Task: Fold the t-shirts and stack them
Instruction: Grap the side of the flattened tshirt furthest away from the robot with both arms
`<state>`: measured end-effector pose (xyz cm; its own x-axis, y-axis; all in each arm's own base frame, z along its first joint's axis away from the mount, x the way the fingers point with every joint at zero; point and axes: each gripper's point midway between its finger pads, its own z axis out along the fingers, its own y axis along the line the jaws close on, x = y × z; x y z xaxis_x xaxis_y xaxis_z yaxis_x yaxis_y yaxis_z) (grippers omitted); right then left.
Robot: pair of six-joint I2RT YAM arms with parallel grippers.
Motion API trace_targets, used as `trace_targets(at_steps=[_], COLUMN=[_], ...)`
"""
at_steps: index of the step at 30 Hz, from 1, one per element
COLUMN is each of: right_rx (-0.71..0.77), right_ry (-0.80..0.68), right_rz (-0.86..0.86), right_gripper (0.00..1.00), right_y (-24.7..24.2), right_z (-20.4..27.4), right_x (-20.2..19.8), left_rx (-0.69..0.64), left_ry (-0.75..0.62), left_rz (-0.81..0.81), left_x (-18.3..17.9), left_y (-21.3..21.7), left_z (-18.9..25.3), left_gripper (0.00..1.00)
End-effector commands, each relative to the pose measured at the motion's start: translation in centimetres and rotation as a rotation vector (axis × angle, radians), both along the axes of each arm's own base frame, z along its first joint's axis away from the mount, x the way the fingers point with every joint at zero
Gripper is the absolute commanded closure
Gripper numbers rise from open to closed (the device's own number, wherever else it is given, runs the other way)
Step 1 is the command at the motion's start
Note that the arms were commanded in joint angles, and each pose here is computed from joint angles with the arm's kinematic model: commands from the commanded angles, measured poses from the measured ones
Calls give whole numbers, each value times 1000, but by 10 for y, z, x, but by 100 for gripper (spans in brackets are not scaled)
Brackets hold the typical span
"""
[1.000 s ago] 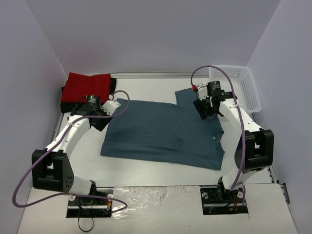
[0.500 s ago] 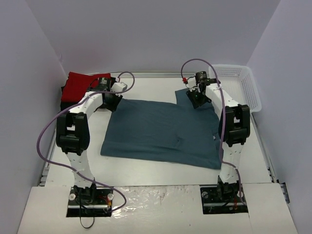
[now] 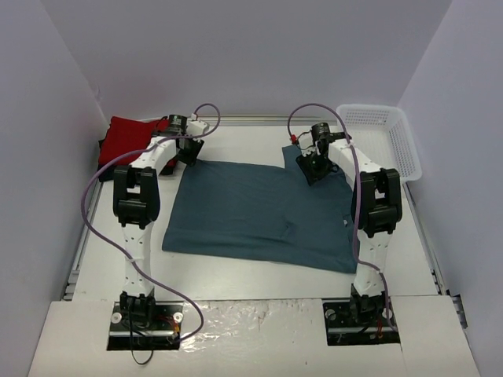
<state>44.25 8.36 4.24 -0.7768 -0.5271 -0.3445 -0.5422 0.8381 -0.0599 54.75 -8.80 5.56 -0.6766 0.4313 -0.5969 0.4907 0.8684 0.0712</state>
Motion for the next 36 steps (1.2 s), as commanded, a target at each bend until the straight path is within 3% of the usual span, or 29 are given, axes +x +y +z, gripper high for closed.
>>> trace_targets(at_steps=[1,14,23,26,27,30,36], right_rx=[2,-45,-56,-65,-67,-69,-78], right_ry=[34,80,83,81,82,83,76], right_rz=[23,28,30,30,30,32,27], right_gripper=[62,60,59,59,59,59,60], right_y=[0,-8,-10,-12,-12,-13,-14], right_z=[3,-15,-14,-14,-14,-14,-13], right_x=[-14,-21,-22,-23,-23,-24,-21], left_rx=[-30,-42,-114,-110,-104,-77,-34], left_ry=[-24,13,139,188,203,227,205], left_rz=[59,98,-39,-63,-71,-63,-9], left_x=[14,28,0,-10,-13,-17,-15], left_y=[5,13,-9,-11,-11,-7,4], left_z=[15,-5,-24,-36,-39,-49,-49], left_gripper=[67,64,65,70,81,97,98])
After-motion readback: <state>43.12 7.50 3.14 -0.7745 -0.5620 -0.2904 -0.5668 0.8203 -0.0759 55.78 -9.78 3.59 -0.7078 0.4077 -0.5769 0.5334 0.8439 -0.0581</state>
